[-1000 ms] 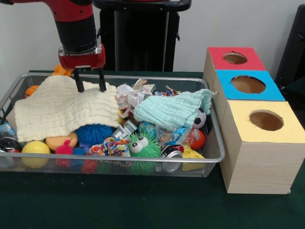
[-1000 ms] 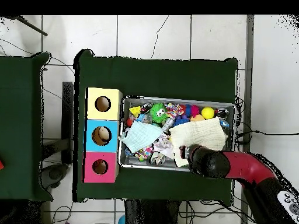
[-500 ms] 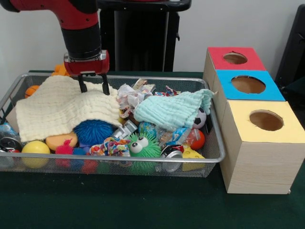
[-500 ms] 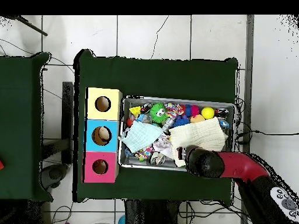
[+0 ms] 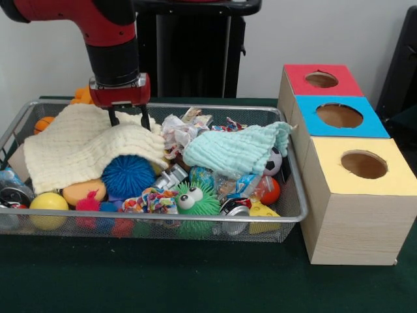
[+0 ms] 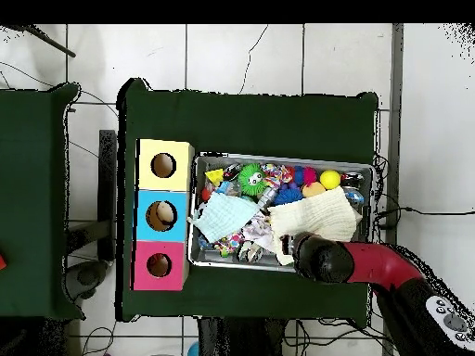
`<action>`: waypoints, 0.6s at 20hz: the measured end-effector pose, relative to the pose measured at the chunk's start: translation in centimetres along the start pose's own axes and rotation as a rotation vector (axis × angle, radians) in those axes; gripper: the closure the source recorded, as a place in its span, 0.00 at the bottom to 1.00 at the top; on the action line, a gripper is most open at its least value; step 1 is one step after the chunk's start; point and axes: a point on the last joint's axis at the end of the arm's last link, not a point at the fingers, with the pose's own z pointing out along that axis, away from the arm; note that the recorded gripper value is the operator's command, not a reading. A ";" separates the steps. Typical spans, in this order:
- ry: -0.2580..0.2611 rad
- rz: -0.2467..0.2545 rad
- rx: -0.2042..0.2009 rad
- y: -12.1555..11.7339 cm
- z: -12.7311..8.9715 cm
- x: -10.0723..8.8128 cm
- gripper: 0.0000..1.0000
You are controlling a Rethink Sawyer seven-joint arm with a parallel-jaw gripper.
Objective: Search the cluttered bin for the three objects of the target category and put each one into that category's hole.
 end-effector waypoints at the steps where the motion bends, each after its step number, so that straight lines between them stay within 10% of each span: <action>1: 0.000 0.000 0.001 0.0 0.0 0.0 0.00; 2: -0.001 0.001 0.002 -0.1 0.0 -0.1 1.00; 12: 0.000 0.004 0.006 -0.3 0.0 0.0 1.00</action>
